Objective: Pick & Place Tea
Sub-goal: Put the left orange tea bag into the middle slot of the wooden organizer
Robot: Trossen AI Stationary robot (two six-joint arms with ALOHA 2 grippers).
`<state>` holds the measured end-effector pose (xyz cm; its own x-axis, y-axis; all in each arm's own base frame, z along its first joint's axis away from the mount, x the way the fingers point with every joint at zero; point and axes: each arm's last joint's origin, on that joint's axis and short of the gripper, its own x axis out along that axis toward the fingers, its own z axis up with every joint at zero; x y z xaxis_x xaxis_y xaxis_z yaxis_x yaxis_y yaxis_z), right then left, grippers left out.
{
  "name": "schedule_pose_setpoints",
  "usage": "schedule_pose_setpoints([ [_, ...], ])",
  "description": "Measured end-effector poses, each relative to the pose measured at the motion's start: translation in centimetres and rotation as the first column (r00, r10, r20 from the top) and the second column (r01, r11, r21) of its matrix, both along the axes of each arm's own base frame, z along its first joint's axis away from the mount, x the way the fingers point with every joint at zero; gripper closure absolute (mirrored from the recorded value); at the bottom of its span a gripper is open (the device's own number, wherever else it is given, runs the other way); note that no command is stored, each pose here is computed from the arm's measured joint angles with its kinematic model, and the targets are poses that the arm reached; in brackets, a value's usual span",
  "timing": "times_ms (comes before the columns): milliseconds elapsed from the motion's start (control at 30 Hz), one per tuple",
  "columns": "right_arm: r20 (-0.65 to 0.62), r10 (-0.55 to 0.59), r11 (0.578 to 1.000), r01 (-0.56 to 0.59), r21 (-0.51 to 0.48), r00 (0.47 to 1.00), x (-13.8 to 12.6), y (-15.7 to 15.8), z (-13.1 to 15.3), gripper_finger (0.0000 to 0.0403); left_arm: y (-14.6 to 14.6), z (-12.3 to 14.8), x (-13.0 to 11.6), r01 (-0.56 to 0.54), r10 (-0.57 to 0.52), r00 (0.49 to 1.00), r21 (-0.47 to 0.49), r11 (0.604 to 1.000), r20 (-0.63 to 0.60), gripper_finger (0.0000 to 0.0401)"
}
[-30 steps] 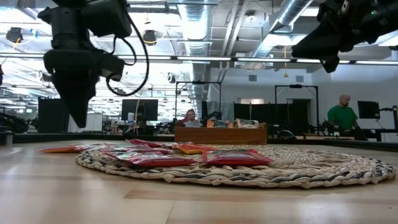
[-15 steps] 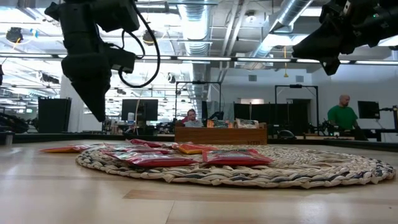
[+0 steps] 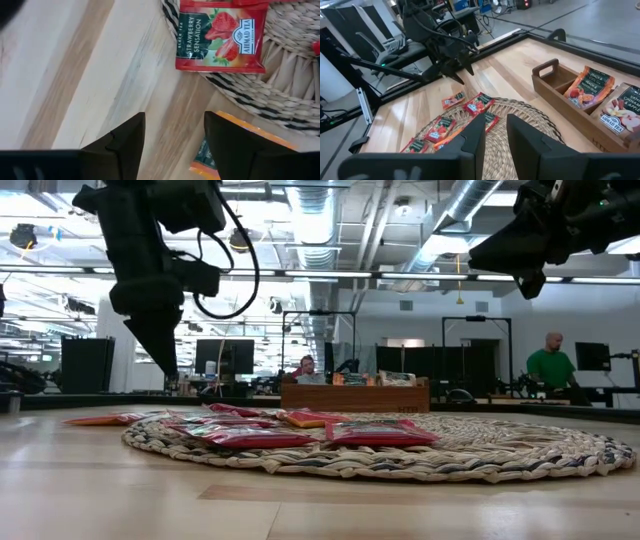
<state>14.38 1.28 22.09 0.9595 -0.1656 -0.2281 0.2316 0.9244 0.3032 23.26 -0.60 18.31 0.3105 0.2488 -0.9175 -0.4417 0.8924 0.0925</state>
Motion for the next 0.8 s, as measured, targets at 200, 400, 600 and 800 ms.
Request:
schedule_pose_setpoints([
  [200, 0.016, 0.0, 1.0, 0.0, 0.002, 1.0, 0.0, 0.0, 0.2, 0.0333, -0.2, -1.0, 0.9, 0.017, -0.017, 1.0, -0.056, 0.998, -0.002, 0.0188],
  [400, 0.022, 0.004, 1.0, -0.004, 0.004, 1.0, 0.1, 0.0, 0.2, 0.0333, -0.8, -1.9, 0.9, 0.048, -0.06, 0.996, -0.178, 0.983, -0.061, 0.0183],
  [600, 0.024, 0.005, 1.0, -0.005, -0.001, 1.0, 0.1, 0.0, 0.3, 0.0333, -0.7, -2.0, 0.8, 0.132, -0.146, 0.986, -0.155, 0.979, -0.083, 0.0183],
  [800, 0.027, 0.016, 1.0, -0.016, 0.0, 0.999, 0.1, 0.1, 0.3, 0.0333, -0.8, -2.6, 0.8, 0.176, -0.199, 0.972, -0.175, 0.969, -0.124, 0.0183],
])
